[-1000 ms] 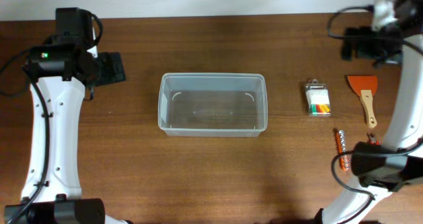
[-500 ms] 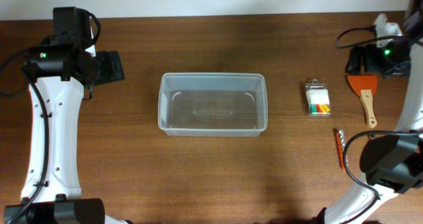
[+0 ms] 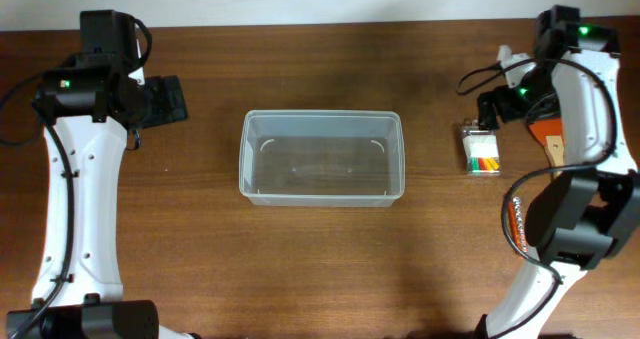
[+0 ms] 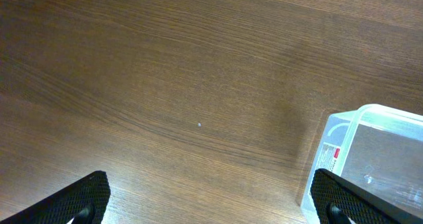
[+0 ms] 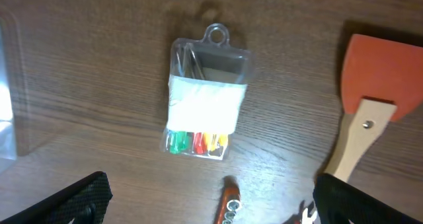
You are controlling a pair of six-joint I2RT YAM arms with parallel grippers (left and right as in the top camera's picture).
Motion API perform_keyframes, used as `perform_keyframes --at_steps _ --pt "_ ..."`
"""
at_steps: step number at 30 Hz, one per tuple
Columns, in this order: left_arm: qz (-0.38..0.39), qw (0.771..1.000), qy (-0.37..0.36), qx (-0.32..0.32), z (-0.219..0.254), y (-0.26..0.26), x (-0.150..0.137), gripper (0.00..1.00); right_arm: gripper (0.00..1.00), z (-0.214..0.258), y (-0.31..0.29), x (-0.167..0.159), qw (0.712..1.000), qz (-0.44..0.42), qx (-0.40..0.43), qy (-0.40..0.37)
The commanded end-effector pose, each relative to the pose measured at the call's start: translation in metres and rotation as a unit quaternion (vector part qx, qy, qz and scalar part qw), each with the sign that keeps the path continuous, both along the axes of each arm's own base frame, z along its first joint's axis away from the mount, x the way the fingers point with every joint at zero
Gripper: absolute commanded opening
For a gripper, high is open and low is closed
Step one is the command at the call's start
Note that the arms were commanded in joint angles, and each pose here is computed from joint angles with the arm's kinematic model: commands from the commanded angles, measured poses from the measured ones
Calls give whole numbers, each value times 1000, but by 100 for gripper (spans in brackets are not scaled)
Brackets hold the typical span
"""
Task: Pack container
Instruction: 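Move the right gripper over the clear box of coloured pins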
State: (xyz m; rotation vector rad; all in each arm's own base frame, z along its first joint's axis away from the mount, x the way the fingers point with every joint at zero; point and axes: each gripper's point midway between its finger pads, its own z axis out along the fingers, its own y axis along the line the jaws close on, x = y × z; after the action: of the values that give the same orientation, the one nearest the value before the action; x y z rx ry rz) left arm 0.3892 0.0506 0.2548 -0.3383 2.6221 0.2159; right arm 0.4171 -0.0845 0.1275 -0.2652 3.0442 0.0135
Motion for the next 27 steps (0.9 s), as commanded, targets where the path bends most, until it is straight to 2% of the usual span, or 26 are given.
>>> perform_keyframes --at_steps 1,11,27 --pt "3 1000 -10 8 8 4 0 99 99 -20 -5 1 1000 -9 -5 21" --pt "3 1000 -10 8 8 4 0 99 99 -54 -6 -1 997 -42 0 61" --pt "3 1000 -2 8 7 3 -4 99 99 -80 6 5 996 -41 38 69"
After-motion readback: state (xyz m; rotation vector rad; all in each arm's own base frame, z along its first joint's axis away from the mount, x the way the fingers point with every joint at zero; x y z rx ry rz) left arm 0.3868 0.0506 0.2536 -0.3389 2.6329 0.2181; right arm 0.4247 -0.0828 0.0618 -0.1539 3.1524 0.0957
